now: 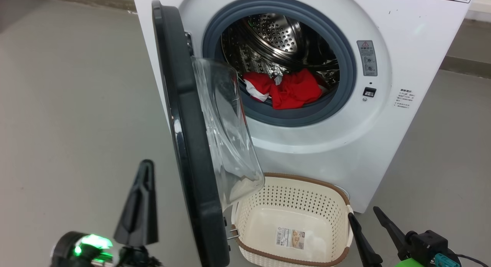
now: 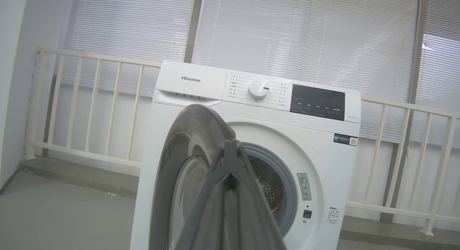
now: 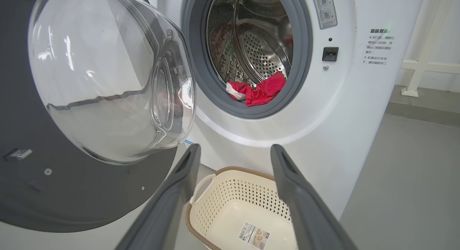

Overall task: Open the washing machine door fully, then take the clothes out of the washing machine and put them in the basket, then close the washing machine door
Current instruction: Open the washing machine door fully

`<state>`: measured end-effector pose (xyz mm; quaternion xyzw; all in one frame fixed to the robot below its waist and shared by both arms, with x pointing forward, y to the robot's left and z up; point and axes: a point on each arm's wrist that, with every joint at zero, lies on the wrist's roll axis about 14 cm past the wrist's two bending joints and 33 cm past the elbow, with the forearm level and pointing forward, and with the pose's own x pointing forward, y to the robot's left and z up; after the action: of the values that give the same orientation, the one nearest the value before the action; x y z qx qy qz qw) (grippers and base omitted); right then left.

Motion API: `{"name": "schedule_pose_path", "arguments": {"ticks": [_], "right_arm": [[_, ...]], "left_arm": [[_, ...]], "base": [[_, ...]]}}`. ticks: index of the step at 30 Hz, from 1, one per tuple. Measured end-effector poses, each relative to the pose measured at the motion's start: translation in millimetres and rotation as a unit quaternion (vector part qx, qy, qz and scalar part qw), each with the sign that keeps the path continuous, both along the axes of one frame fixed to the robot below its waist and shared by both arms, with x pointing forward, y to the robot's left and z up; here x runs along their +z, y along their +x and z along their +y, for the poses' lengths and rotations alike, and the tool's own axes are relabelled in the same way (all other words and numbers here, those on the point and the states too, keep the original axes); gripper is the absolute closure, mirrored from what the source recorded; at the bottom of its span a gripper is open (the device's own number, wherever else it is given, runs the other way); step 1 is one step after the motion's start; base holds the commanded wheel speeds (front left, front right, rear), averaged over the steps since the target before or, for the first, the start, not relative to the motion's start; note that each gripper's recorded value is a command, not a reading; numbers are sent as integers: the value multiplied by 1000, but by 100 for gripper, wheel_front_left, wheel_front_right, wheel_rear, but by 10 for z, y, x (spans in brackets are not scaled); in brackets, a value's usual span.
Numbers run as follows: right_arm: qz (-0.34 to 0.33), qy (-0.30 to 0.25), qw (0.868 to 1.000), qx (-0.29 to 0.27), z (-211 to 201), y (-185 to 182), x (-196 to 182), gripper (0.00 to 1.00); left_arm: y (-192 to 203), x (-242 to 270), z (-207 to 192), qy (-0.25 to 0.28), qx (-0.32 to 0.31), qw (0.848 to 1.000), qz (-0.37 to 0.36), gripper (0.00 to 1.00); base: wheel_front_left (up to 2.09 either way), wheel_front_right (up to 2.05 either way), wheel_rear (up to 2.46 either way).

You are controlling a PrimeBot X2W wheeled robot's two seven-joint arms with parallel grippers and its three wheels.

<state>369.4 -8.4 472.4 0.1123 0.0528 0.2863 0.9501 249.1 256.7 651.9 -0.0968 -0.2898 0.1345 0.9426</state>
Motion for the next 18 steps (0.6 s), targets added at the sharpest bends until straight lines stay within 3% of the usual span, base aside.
{"name": "schedule_pose_path", "arguments": {"ticks": [7, 12, 18], "right_arm": [[1, 0, 1000, -4, -28, -2, -6, 0], [2, 0, 1000, -6, -40, 1, -17, 0], [4, 0, 1000, -9, -64, 5, -29, 0]], "left_arm": [[105, 126, -681, 31, -107, 994, -17, 100], [219, -244, -1038, 9, -177, 984, 36, 100], [294, -890, -1132, -31, -195, 971, 133, 100]], "base": [[0, 0, 0], [0, 0, 0], [0, 0, 0]]}}
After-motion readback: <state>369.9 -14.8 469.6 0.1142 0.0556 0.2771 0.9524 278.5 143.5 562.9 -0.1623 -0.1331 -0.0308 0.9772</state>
